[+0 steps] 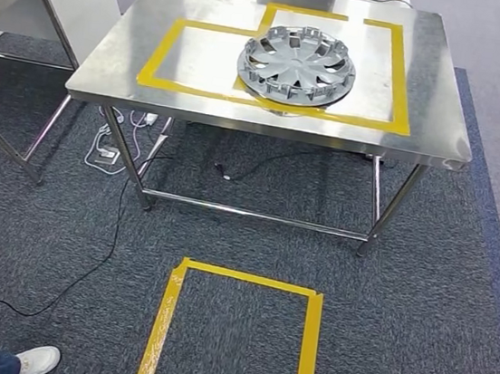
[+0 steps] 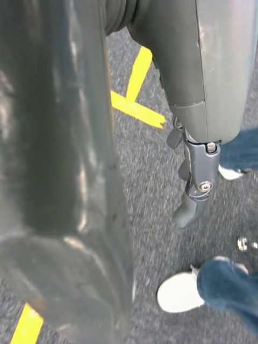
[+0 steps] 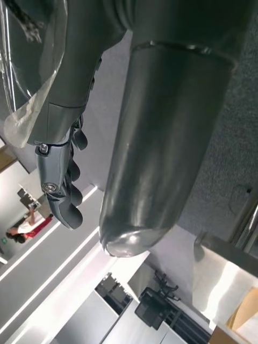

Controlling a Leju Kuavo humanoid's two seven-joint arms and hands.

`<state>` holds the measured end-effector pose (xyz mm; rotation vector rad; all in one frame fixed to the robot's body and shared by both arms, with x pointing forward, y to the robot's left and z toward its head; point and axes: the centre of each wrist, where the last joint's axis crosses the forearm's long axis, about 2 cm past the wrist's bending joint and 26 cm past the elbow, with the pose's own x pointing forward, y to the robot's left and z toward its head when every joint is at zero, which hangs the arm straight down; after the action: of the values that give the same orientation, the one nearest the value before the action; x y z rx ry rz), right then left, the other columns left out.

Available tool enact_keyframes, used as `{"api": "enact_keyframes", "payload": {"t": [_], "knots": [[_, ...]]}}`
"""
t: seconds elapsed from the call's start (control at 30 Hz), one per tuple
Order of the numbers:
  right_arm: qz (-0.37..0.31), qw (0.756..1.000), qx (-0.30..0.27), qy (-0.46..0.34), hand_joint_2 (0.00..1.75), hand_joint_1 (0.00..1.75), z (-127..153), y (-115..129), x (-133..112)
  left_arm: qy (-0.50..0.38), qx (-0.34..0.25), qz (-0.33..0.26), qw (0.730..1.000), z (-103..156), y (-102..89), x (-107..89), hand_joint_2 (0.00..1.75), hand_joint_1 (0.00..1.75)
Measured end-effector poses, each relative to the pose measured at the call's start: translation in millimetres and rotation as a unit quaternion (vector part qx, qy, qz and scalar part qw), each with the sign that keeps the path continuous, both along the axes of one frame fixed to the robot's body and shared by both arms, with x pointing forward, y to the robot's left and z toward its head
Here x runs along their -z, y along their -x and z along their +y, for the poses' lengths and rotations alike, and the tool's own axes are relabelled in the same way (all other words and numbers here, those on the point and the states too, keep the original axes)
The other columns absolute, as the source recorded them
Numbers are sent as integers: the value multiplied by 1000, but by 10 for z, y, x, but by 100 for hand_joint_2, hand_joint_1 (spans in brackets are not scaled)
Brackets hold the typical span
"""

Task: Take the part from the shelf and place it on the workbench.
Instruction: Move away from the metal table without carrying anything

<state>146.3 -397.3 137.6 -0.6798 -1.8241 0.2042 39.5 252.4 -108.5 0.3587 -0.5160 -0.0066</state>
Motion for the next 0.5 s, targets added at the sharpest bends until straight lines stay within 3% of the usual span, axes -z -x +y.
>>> {"api": "enact_keyframes", "payload": {"t": [0.5], "knots": [[13, 999, -1, -35, 0, 0, 26, -7, 55, -6, 4, 0, 1000, -3, -9, -2, 0, 0]]}}
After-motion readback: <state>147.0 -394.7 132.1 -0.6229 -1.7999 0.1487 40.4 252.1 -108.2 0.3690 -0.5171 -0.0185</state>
